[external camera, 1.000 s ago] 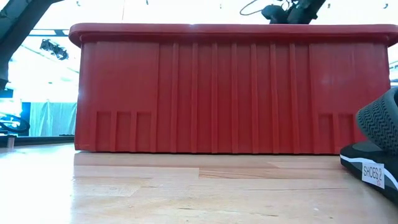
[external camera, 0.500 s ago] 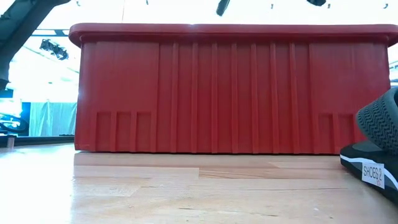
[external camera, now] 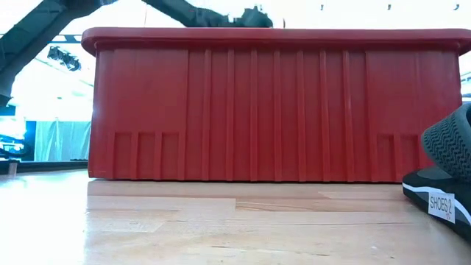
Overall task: Pick and place slides into bin
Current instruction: Put the pink slide into the red bin and align it with the other pink slide
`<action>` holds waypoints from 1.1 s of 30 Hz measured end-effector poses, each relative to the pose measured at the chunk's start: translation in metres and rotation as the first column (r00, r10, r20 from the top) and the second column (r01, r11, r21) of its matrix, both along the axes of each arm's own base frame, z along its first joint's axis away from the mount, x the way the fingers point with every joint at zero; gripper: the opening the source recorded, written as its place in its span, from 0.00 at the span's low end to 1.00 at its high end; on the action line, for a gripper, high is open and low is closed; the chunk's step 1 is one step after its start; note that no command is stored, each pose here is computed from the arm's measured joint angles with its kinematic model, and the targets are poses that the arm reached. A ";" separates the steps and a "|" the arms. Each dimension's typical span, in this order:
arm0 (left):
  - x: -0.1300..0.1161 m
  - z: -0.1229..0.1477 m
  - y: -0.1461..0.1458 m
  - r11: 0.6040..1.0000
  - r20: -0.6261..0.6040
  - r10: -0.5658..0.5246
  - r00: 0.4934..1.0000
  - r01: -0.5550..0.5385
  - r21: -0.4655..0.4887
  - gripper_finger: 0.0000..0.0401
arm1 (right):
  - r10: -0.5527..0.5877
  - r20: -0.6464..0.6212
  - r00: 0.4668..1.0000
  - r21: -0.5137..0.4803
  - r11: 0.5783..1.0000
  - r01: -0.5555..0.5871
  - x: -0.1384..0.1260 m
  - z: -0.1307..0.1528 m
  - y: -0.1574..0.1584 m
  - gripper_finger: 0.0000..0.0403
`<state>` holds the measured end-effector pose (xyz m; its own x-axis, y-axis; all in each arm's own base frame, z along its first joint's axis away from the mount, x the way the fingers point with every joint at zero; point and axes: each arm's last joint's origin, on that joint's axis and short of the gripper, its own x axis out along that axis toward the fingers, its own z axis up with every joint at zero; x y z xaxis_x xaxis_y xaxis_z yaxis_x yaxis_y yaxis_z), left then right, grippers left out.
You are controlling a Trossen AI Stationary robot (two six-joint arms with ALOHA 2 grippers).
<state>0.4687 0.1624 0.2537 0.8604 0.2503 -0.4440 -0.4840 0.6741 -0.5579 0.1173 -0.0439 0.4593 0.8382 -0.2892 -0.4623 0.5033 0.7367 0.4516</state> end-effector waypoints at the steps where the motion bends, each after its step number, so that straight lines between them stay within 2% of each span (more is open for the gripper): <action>1: 0.000 -0.010 0.002 1.000 -0.023 0.002 1.000 -0.002 -0.007 0.01 | -0.003 -0.019 1.000 0.001 1.000 0.003 0.002 -0.002 -0.001 0.37; 12: 0.020 -0.064 0.007 0.996 -0.091 0.007 0.996 -0.015 -0.089 0.00 | -0.003 -0.100 0.995 0.002 1.000 0.003 0.022 -0.011 -0.009 0.37; 20: 0.038 -0.074 0.022 0.999 -0.096 0.028 0.995 -0.030 -0.019 0.00 | -0.002 -0.129 0.992 0.016 1.000 0.004 0.033 -0.015 -0.013 0.37; 23: 0.042 -0.078 0.031 0.999 -0.095 0.034 0.995 -0.036 -0.022 0.00 | -0.002 -0.137 0.991 0.019 1.000 0.004 0.036 -0.016 -0.014 0.37; 27: 0.050 -0.088 0.030 0.998 -0.085 -0.032 0.996 0.028 -0.058 0.00 | -0.001 -0.140 0.990 0.020 1.000 0.004 0.037 -0.017 -0.014 0.37; 33: 0.058 -0.097 0.010 0.984 -0.098 -0.163 0.982 0.155 -0.083 0.00 | 0.002 -0.143 0.990 0.014 1.000 0.000 0.037 -0.017 -0.014 0.37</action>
<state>0.5267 0.1723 0.1562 0.8346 0.0768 -0.5455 -0.4319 0.7059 -0.5614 0.1540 -0.0583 0.4425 0.7634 -0.2810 -0.5816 0.5629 0.7312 0.3854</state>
